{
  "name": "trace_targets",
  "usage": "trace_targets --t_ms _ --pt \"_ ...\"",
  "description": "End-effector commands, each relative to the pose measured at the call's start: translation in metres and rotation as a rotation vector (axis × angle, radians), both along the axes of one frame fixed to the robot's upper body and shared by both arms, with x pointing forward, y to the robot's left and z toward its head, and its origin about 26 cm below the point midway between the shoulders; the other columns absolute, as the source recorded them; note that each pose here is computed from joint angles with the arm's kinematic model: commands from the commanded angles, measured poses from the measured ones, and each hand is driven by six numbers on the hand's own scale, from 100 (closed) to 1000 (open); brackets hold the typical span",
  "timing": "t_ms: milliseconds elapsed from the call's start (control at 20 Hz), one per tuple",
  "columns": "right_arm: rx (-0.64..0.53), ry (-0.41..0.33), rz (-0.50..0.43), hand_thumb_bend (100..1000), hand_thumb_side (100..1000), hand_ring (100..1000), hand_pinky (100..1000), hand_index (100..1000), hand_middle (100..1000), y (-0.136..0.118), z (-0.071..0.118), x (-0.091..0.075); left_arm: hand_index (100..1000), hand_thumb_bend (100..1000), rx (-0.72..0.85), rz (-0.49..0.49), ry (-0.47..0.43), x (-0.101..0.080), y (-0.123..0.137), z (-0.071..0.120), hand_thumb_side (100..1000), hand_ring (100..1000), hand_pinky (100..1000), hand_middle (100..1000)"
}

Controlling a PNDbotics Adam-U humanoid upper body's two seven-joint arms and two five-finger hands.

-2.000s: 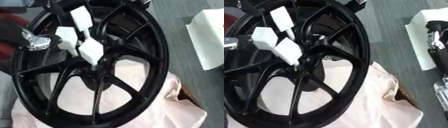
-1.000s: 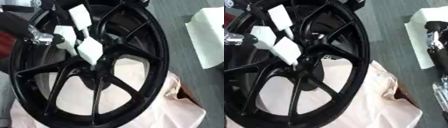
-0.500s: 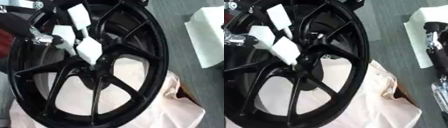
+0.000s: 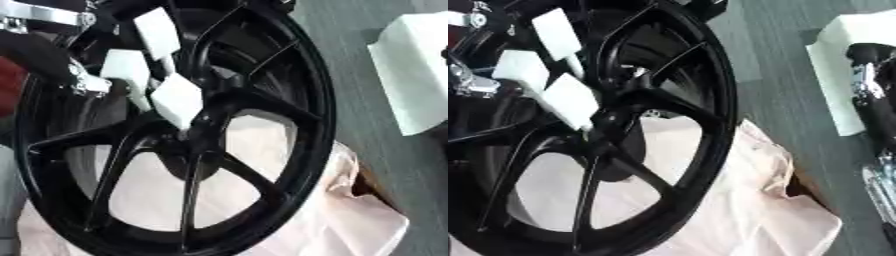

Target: Pull the pin out of the wheel hub.

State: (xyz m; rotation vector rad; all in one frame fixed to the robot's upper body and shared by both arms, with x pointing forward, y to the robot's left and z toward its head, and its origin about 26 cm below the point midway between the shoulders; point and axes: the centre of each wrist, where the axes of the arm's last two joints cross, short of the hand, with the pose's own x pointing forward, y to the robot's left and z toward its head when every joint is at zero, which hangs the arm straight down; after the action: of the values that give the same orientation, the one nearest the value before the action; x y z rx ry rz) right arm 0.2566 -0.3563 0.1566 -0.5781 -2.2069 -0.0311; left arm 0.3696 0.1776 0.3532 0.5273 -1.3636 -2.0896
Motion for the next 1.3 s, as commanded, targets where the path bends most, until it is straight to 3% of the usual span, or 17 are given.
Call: trace_targets --t_ms 50,300,850,1300 --pt "-0.012 -0.021 0.007 100 562 769 856 679 669 0.0003 0.0073 -0.0013 885 357 0.010 0.000 -0.036 -0.0032 0.0000 0.0112 669 858 918 745" --pt "-0.011 -0.020 0.007 100 563 769 856 680 669 0.0005 0.0072 -0.0012 883 333 0.012 0.001 -0.045 -0.0028 -0.0024 0.0117 633 847 904 749" --pt "-0.009 -0.021 0.000 100 568 770 858 680 668 0.0002 0.0067 -0.0015 830 337 0.015 -0.002 -0.083 -0.0062 -0.0068 0.0117 519 751 859 613" --pt "-0.005 -0.016 -0.006 100 574 771 859 680 669 0.0000 0.0062 -0.0017 664 210 -0.065 -0.014 -0.108 -0.0107 -0.0099 0.0118 469 617 807 472"
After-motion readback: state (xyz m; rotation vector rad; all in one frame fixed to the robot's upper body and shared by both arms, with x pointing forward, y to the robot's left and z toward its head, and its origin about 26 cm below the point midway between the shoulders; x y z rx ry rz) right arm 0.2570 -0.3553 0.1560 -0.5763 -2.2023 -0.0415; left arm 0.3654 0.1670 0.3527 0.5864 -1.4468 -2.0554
